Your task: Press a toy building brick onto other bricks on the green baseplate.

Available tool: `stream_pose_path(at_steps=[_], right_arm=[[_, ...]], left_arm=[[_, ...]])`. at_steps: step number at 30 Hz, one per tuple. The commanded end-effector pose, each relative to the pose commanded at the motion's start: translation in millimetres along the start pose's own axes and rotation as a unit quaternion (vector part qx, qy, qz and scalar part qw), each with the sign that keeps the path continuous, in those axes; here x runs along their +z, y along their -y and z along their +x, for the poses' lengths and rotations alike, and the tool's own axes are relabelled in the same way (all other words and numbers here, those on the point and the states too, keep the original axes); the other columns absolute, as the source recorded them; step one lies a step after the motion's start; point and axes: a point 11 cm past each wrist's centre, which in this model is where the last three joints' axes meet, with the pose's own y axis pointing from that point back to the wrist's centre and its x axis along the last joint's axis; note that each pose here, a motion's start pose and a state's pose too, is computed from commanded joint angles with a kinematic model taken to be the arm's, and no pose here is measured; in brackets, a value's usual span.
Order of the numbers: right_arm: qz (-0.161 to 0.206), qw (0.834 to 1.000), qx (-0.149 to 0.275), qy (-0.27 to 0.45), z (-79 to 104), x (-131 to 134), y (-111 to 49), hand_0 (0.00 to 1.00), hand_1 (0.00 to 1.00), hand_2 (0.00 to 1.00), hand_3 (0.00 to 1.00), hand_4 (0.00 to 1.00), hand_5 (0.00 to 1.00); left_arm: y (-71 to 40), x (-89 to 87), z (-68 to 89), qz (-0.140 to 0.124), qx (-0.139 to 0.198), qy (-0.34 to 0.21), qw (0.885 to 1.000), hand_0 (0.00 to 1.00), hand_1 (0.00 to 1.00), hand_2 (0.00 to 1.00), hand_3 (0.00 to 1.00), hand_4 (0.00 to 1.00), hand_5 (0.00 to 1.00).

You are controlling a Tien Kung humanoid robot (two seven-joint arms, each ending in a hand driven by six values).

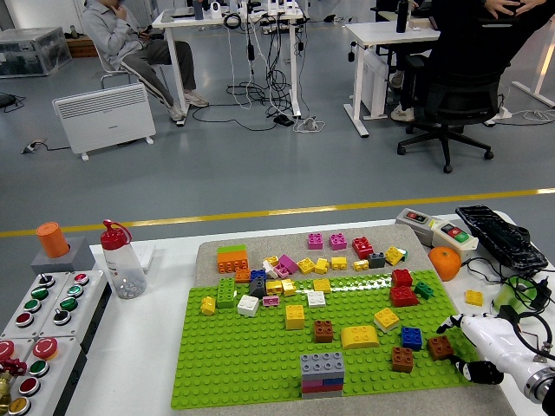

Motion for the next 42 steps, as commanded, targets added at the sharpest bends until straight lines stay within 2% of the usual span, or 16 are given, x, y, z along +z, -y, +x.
stream_pose_path(at_steps=[9, 10, 15, 16, 24, 34, 42], right_arm=[[0.003, 1.000, -0.002, 0.005, -2.5, -0.6, -0.1, 0.842, 0.758, 0.724, 0.638, 0.630, 0.021], [0.002, 1.000, -0.003, 0.006, -3.1, -0.6, -0.1, 0.803, 0.742, 0.705, 0.593, 0.599, 0.044], [0.004, 1.000, -0.004, 0.012, -4.2, -0.5, -0.8, 0.803, 0.742, 0.705, 0.593, 0.599, 0.044], [0.005, 1.000, -0.003, 0.014, -3.8, -0.7, -1.1, 0.699, 0.710, 0.678, 0.566, 0.561, 0.072], [0.018, 0.999, 0.007, 0.028, 4.4, -7.8, -4.0, 0.676, 0.704, 0.675, 0.563, 0.554, 0.074], [0.058, 0.995, 0.031, 0.081, 35.7, -44.8, -12.4, 0.664, 0.698, 0.670, 0.554, 0.528, 0.073], [0.128, 0.980, 0.015, 0.152, 47.2, -104.8, -21.0, 0.664, 0.698, 0.670, 0.553, 0.517, 0.088]], left_arm=[[0.1, -2.5, -0.3, 0.003, 0.000, 0.002, 1.000, 0.657, 0.681, 0.704, 0.576, 0.298, 0.998], [0.1, -2.9, -0.3, 0.003, 0.000, 0.002, 1.000, 0.657, 0.681, 0.704, 0.576, 0.298, 0.998], [0.3, -5.0, -0.2, 0.006, 0.000, 0.004, 1.000, 0.657, 0.681, 0.704, 0.576, 0.298, 0.998], [0.3, -5.6, -0.2, 0.006, 0.000, 0.004, 1.000, 0.657, 0.681, 0.703, 0.576, 0.297, 0.998], [0.5, -7.4, 0.1, 0.007, 0.001, 0.005, 1.000, 0.657, 0.681, 0.701, 0.576, 0.297, 0.998], [0.5, -5.8, 0.9, 0.006, 0.001, 0.003, 1.000, 0.658, 0.681, 0.702, 0.576, 0.296, 0.998], [0.5, -4.5, 2.0, 0.005, 0.002, 0.001, 1.000, 0.657, 0.681, 0.703, 0.576, 0.298, 0.998]])
